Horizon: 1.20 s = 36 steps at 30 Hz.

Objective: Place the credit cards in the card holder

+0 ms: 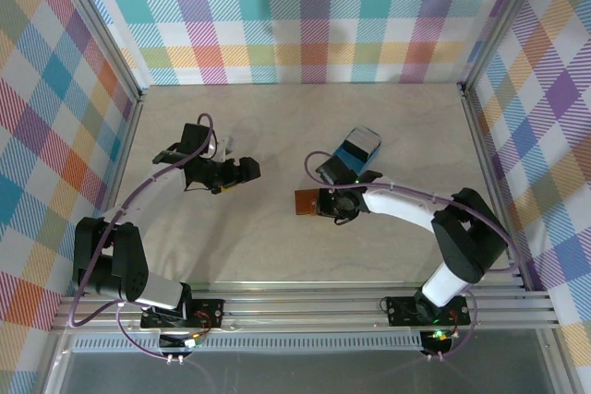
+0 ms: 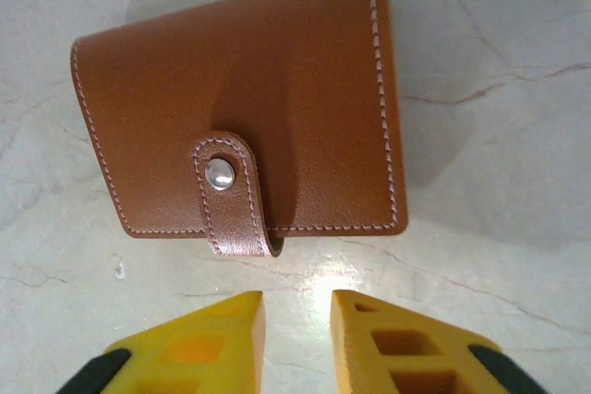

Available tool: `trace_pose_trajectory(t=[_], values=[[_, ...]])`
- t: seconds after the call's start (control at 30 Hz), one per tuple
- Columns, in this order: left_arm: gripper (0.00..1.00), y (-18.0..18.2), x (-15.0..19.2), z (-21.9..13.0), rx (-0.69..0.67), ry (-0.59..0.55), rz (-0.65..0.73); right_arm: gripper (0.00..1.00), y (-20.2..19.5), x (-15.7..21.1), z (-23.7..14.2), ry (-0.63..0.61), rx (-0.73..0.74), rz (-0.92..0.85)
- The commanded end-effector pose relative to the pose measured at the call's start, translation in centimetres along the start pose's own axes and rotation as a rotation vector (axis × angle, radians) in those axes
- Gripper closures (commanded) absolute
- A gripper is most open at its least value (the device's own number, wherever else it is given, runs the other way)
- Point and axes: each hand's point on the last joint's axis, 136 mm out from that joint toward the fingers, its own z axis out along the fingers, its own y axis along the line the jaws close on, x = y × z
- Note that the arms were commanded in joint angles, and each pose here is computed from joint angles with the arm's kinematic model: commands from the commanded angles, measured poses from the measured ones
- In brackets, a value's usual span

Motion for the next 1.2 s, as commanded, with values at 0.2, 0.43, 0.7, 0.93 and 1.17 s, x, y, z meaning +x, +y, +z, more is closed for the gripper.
trace_pose_trajectory(t=[0.2,0.43,0.7,0.93,1.17], values=[[0.09,-0.3,0.3,0.0,0.025,0.01,-0.013,0.82,-0.5,-1.6,1.8,0.006,-0.011,0.094],[0.09,-0.4,0.3,-0.2,0.03,0.008,-0.011,0.83,-0.9,-4.6,3.3,-0.017,0.018,0.051],[0.09,-0.6,0.4,-0.2,0.036,0.008,-0.011,0.82,3.5,-8.9,4.2,-0.057,-0.051,-0.108],[0.1,-1.1,0.7,0.1,0.047,0.01,-0.02,0.64,2.5,-8.7,0.6,-0.124,-0.003,-0.158],[0.15,-6.0,1.8,0.6,0.265,-0.068,-0.231,0.46,0.2,-5.3,-0.1,0.012,-0.105,-0.313]])
